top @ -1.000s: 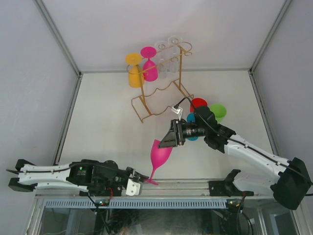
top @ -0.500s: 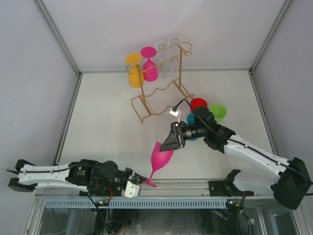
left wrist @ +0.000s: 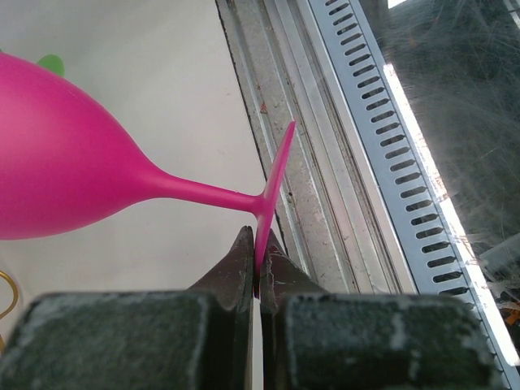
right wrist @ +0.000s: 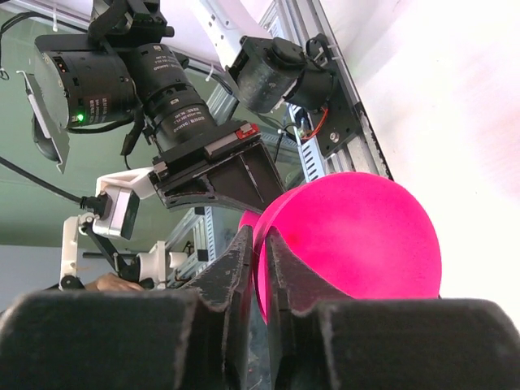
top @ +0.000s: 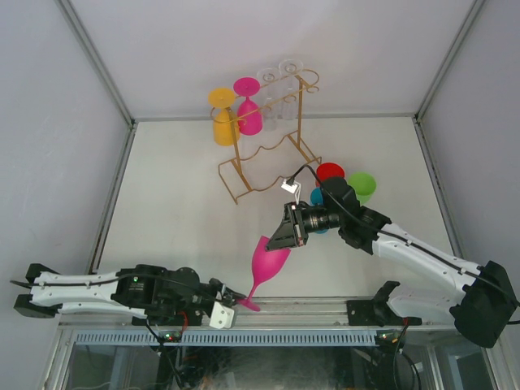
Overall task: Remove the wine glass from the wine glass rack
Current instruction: Place the wine glass at the center of the board.
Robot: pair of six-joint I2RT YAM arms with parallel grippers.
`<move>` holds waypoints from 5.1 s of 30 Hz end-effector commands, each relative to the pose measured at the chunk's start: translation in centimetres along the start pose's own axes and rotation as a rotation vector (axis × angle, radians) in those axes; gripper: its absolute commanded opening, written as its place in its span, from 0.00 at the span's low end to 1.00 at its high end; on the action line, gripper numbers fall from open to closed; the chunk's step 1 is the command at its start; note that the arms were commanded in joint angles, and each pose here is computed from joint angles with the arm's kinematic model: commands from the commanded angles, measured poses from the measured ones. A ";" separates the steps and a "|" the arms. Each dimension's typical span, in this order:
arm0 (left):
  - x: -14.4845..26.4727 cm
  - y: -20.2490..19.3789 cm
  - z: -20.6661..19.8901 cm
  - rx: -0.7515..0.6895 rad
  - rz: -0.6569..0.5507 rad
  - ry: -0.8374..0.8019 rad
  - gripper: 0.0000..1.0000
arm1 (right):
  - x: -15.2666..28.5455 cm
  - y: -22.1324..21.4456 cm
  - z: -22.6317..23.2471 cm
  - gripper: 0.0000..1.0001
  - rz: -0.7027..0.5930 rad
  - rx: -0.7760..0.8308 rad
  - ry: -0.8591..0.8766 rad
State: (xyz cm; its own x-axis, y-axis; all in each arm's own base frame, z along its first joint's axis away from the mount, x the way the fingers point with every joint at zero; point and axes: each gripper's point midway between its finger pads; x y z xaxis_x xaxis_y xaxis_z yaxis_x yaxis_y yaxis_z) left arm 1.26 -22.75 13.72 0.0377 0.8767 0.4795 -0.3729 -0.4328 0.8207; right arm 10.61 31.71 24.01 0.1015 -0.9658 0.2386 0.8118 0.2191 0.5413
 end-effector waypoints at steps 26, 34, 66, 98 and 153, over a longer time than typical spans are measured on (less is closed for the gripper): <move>0.6 -0.1 2.9 0.047 -0.002 0.179 0.58 | 1.3 2.2 2.0 0.00 -0.142 0.198 -0.099; 4.2 1.2 9.2 0.223 -0.115 0.593 1.00 | 3.0 2.6 -0.5 0.00 -0.215 0.311 -0.371; 17.5 -7.1 16.7 1.121 -0.186 1.448 1.00 | 17.6 0.9 -10.8 0.00 -0.376 0.099 -1.143; 17.4 -7.0 16.8 1.094 -0.095 1.425 1.00 | 20.9 2.6 -17.1 0.00 -0.557 0.053 -1.410; 16.3 -7.3 16.8 1.095 -0.063 1.380 1.00 | 21.1 2.6 -17.1 0.00 -0.542 0.087 -1.419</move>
State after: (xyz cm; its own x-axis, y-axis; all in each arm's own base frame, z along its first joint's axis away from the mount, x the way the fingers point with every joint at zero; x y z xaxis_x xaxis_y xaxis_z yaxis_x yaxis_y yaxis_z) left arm 19.75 -8.33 19.08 -0.9206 0.1466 0.3619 0.3838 0.1692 0.9078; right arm 24.00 9.30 15.78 -0.8235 -0.0067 0.5673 0.5672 -0.0288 0.8231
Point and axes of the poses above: each gripper's point midway between its finger pads, its own x axis back along the fingers, its own z axis along the line the jaws close on, y = z × x, and after that the axes turned 4 degrees about x, right-handed
